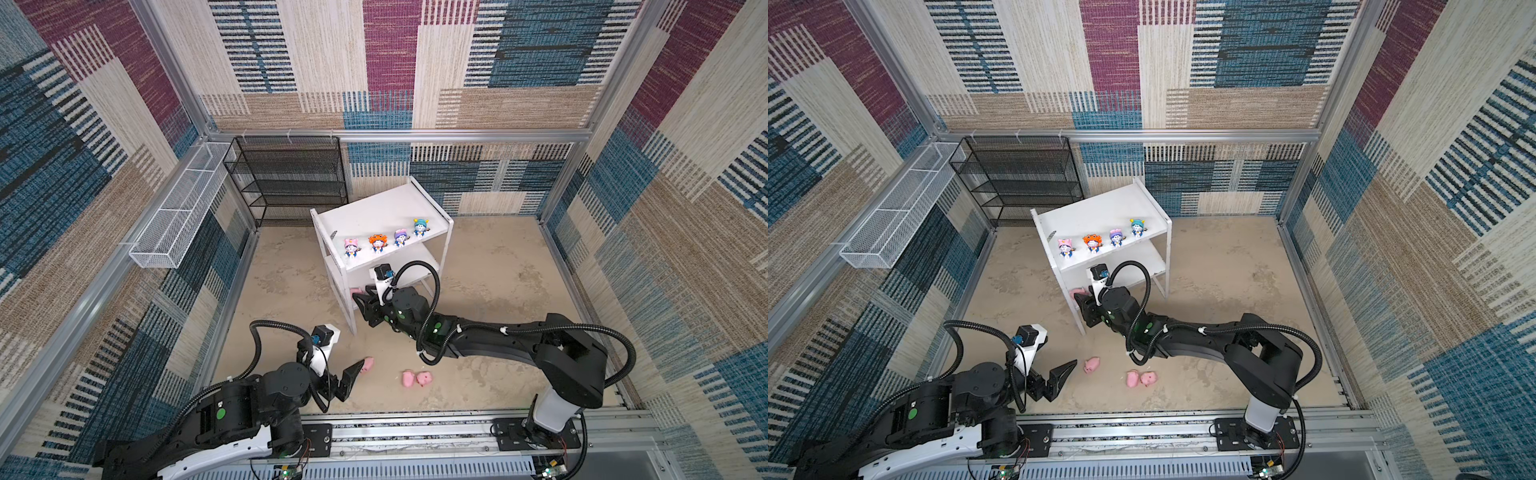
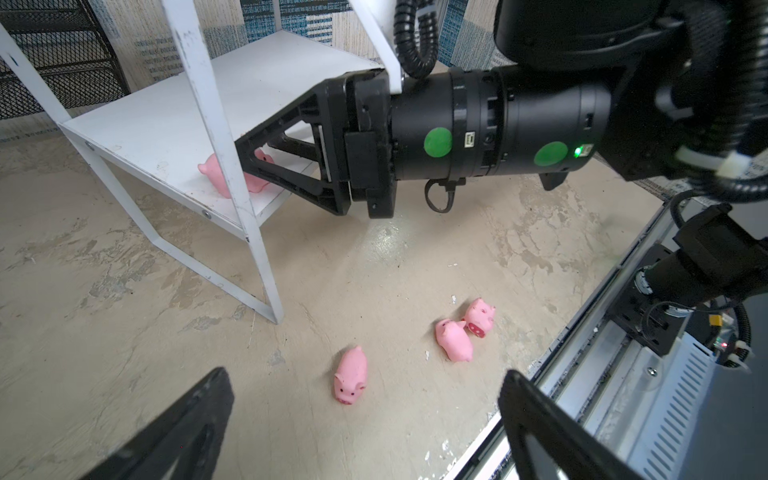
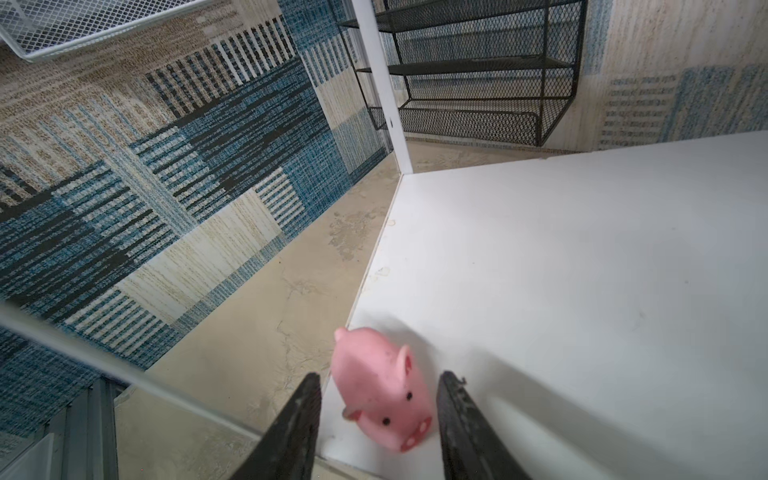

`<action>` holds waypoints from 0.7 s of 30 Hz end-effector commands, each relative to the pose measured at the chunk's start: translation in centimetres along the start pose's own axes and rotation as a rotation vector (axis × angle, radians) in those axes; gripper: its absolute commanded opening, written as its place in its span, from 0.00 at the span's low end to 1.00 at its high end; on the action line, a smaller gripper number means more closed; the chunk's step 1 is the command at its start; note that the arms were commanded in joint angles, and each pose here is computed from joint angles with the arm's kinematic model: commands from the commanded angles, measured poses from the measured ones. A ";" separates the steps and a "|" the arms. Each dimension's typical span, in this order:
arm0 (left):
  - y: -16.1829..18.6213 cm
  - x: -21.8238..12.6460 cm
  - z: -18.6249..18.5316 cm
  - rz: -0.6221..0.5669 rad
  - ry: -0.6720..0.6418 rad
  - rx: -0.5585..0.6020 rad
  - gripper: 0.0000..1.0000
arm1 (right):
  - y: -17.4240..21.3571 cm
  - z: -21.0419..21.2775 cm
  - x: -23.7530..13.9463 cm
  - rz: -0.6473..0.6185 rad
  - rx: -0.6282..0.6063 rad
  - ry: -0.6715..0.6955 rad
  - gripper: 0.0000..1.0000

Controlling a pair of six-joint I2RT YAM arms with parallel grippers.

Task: Place and organize the plastic toys onto the shelf
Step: 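Set the pink pig on the lower shelf and open the right gripper, then withdraw the open right gripper back toward the pigs on the floor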

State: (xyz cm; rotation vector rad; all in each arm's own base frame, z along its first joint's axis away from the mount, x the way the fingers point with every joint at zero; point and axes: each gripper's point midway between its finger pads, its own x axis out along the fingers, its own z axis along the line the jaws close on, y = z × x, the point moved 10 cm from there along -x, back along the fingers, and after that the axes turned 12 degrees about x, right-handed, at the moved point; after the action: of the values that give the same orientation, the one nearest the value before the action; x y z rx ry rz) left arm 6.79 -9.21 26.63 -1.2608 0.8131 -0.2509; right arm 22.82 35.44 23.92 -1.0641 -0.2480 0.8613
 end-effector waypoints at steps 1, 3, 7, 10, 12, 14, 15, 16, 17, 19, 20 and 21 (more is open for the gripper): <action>-0.2 0.0 0.0 -0.012 0.005 -0.019 1.00 | -1.0 0.1 -0.9 -0.049 0.002 0.011 0.55; -0.3 -0.1 0.0 -0.014 0.003 -0.019 1.00 | -1.2 -0.1 -1.8 -0.057 0.006 0.025 0.58; -0.3 -0.1 0.0 -0.009 0.002 -0.017 1.00 | -1.2 -0.8 -4.2 -0.039 0.000 0.049 0.66; -0.3 -0.1 0.0 -0.007 0.006 -0.015 1.00 | -0.2 -1.9 -6.6 0.011 -0.014 0.067 0.69; -0.2 0.1 -0.1 -0.004 0.009 -0.016 1.00 | 0.8 -2.7 -8.4 0.049 -0.011 0.071 0.69; -0.1 0.2 -0.2 -0.002 0.011 -0.018 1.00 | 2.1 -3.9 -10.1 0.121 -0.003 0.107 0.70; -0.1 0.3 -0.3 0.002 0.012 -0.018 1.00 | 3.0 -4.5 -10.7 0.162 0.004 0.131 0.70; -0.1 0.5 -0.4 0.002 0.014 -0.018 1.00 | 4.0 -5.1 -11.5 0.208 0.014 0.153 0.70; -0.1 0.7 -0.5 0.002 0.018 -0.020 1.00 | 5.1 -5.9 -12.3 0.254 0.035 0.179 0.70; 0.0 1.1 -0.8 0.004 0.023 -0.019 1.00 | 7.1 -7.0 -13.6 0.329 0.083 0.220 0.70; 0.0 1.3 -0.9 0.004 0.028 -0.019 1.00 | 7.8 -7.5 -14.2 0.356 0.109 0.244 0.70; 0.1 1.5 -1.0 0.008 0.033 -0.019 1.00 | 8.7 -7.9 -14.9 0.387 0.136 0.265 0.70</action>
State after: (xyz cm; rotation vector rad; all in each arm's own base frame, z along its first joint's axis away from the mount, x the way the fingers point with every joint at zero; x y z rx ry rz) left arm 7.01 -10.20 25.65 -1.2280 0.8435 -0.2354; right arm 14.54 22.71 18.06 -1.1443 0.0723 0.9981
